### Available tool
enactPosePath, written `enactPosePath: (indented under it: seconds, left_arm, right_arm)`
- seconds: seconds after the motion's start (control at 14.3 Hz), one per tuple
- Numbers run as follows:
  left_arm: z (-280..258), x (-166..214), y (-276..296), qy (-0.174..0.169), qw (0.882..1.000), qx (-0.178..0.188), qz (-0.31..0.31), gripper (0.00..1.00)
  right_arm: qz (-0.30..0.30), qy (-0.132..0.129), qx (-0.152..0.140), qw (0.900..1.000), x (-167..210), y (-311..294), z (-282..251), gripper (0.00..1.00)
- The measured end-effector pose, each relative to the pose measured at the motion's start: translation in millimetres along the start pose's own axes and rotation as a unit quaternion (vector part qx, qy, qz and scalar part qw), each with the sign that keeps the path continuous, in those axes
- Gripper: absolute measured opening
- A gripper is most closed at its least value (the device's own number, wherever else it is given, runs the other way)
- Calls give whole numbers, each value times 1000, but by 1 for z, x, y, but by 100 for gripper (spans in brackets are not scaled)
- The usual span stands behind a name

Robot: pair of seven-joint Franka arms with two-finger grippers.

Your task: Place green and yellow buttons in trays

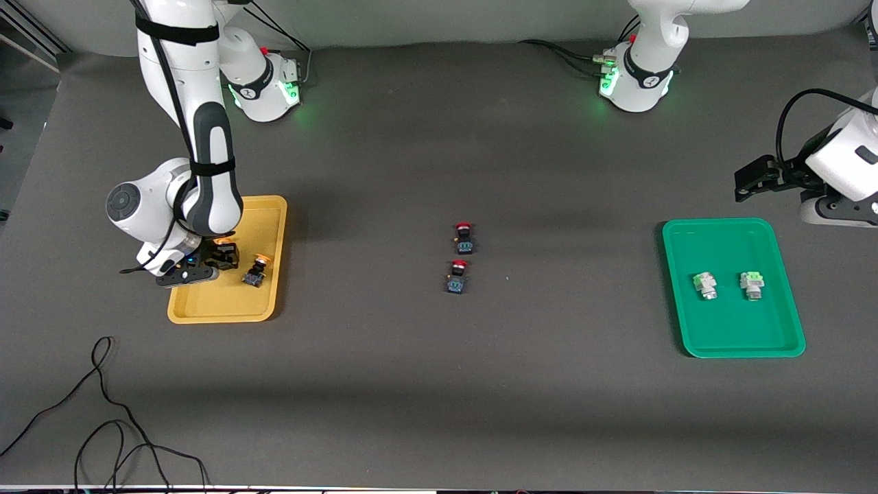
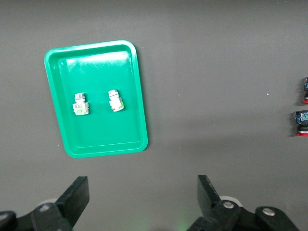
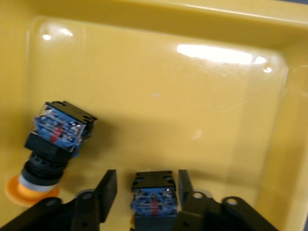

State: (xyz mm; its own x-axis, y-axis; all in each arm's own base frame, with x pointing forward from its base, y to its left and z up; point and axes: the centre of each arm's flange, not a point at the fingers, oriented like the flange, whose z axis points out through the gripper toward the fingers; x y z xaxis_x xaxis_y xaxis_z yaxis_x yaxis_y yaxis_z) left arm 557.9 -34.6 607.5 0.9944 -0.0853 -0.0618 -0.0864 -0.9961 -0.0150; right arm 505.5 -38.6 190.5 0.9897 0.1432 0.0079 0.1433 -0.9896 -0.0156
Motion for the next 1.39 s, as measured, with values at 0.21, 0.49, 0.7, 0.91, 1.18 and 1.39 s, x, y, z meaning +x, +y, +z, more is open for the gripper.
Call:
enactPosePath:
  seconds: [0.21, 0.49, 0.7, 0.91, 1.18, 1.39]
  left_arm:
    - [0, 0, -4, 0, 1000, 0, -3, 100]
    - [0, 0, -2, -1, 1000, 0, -1, 100]
    - [1, 0, -1, -1, 1000, 0, -1, 100]
    - [1, -1, -1, -1, 1000, 0, -1, 100]
    - [-2, -2, -1, 1, 1000, 0, -1, 100]
    - [-1, -2, -1, 1, 1000, 0, -1, 100]
  right_arm:
    - [4, -10, 35, 999, 13, 11, -26, 93]
    - [-19, -27, 59, 998, 45, 47, -113, 100]
    - [-31, -44, 71, 996, 66, 53, -192, 100]
    - [-10, -58, 82, 995, 82, 40, -264, 100]
    - [20, -58, 63, 996, 90, 8, -377, 100]
    - [59, -50, 44, 996, 88, -17, -430, 100]
